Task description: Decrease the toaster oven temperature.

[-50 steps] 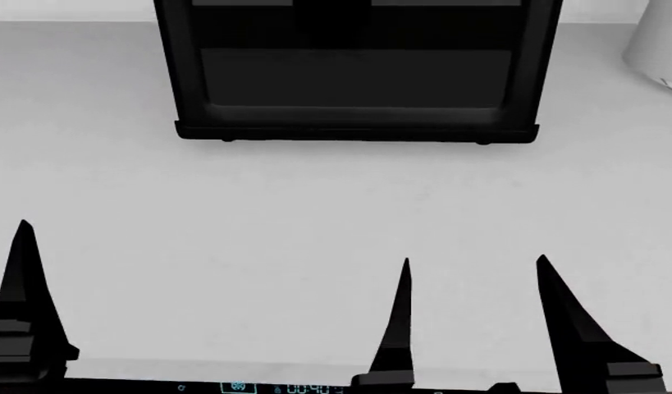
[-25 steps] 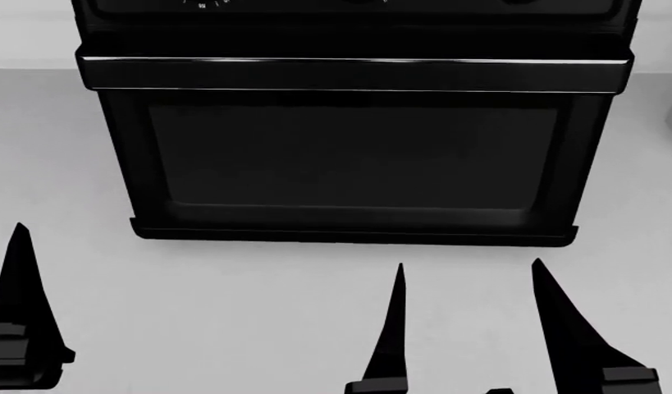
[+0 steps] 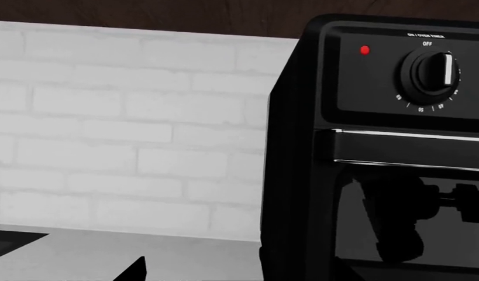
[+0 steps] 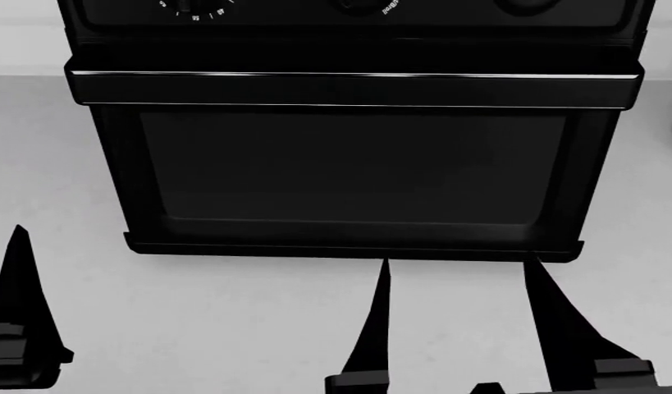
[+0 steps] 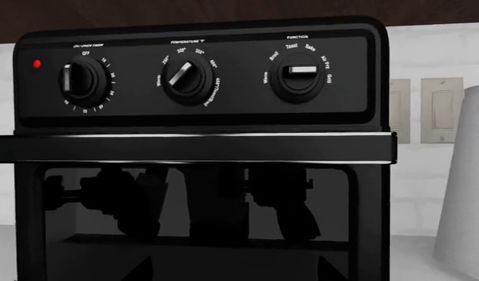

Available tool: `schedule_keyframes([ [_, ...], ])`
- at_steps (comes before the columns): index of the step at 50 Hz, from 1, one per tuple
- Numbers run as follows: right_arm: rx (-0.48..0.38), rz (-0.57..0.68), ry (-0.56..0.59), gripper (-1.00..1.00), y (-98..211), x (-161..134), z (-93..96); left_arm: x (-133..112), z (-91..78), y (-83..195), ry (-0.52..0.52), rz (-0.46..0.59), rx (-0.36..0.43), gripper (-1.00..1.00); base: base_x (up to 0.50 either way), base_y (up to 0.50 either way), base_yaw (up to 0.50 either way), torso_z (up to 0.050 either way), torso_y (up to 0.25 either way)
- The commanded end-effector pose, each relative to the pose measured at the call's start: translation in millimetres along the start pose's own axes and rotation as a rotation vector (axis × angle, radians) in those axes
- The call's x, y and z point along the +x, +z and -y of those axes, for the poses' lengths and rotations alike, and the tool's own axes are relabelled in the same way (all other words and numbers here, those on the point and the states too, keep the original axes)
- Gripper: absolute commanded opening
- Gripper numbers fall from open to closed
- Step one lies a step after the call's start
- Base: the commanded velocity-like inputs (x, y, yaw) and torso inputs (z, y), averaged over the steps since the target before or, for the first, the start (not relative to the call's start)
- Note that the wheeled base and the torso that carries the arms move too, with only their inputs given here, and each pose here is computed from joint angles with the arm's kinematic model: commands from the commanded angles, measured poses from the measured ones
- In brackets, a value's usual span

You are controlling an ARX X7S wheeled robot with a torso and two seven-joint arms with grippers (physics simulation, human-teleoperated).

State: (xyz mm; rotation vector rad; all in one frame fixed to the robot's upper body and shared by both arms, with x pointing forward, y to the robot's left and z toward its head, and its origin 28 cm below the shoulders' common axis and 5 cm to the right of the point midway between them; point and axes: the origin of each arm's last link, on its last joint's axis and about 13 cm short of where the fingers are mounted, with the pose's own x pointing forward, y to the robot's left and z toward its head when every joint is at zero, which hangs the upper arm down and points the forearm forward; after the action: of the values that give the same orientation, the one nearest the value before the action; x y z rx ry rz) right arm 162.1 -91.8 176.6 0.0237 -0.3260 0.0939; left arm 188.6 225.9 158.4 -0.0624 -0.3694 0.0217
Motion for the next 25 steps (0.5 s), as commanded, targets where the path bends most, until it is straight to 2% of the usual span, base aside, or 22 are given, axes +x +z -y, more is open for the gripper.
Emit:
schedule_keyframes([
  [1, -0.036, -0.039, -0.009, 1.00, 31, 2, -5.6, 0, -1.9, -1, -0.001, -0.002, -0.007, 1.00, 0.00, 0.00, 0.00, 0.000, 0.000],
  [5, -0.034, -0.029, -0.025, 1.00, 57, 19, -5.3, -1, -2.1, -1, -0.002, -0.001, -0.007, 1.00, 0.00, 0.00, 0.00, 0.000, 0.000],
  [6, -0.010, -0.047, -0.009, 1.00, 63, 23, -5.8, -1, -2.4, 0, -0.001, 0.000, -0.008, 1.00, 0.00, 0.00, 0.00, 0.000, 0.000],
  [17, 0.065, -0.061, -0.012, 1.00, 98, 49, -6.3, 0, -0.6, -2, -0.003, -0.005, -0.002, 1.00, 0.00, 0.00, 0.00, 0.000, 0.000],
  [25, 0.087, -0.085, -0.001, 1.00, 124, 64, -11.4, 0, -0.6, -2, -0.001, -0.005, -0.001, 1.00, 0.00, 0.00, 0.00, 0.000, 0.000],
])
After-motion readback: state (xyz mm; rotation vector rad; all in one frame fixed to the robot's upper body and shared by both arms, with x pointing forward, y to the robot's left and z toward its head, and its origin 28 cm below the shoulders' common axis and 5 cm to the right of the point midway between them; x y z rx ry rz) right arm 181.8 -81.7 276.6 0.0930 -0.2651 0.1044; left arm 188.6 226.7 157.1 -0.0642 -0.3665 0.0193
